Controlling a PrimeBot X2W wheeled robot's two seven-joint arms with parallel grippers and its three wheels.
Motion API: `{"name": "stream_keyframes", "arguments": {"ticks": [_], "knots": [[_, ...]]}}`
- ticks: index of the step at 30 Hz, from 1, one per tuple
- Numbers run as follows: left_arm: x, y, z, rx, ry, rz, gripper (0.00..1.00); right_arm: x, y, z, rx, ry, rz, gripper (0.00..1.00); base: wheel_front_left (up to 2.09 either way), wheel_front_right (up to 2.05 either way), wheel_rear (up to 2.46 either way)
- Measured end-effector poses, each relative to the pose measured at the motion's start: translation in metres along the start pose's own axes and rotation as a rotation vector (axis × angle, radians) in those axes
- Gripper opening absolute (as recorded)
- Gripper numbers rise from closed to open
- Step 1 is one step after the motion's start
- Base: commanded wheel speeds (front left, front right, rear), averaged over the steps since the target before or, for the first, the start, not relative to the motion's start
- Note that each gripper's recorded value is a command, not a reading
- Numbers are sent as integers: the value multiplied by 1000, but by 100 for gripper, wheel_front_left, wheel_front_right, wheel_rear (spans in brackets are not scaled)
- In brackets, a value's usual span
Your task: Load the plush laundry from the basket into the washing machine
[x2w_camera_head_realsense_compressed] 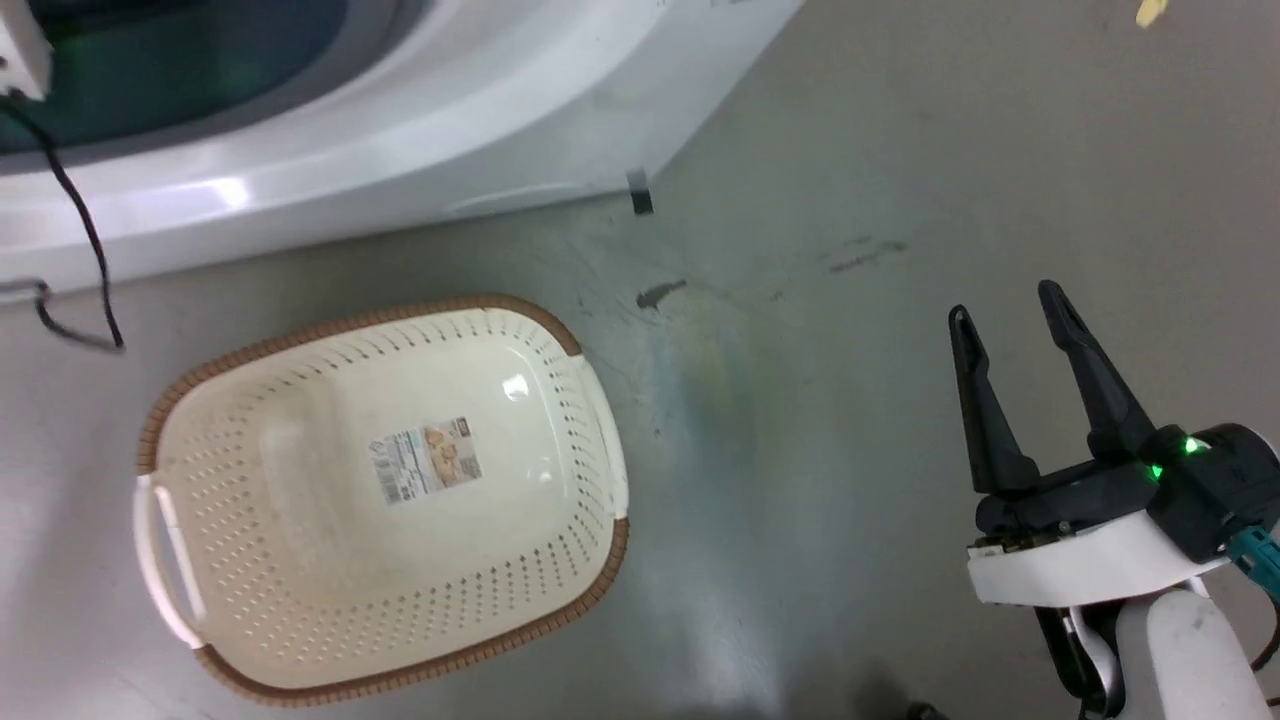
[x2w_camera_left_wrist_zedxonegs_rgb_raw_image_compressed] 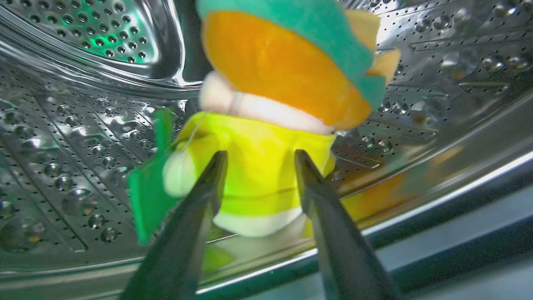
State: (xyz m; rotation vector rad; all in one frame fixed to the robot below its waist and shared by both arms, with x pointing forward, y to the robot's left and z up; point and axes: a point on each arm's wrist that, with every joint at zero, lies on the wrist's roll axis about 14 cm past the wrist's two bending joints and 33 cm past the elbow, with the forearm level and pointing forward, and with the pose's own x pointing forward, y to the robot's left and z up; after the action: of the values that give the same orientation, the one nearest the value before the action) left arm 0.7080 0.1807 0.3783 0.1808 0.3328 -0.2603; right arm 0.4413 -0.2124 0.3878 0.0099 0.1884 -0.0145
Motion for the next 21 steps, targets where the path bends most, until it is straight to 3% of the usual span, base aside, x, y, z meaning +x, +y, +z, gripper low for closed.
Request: {"name": "stream_keyframes", "arguments": {"ticks": [16,21], "knots": [[-118,-31,47,-69,-165,-21,100,-27,14,80,-33,-202,37,100,0,0,0],[-178,-43,86,-152,-329,-8,100,-48,26,103,-26,-265,68,100,0,0,0]]}}
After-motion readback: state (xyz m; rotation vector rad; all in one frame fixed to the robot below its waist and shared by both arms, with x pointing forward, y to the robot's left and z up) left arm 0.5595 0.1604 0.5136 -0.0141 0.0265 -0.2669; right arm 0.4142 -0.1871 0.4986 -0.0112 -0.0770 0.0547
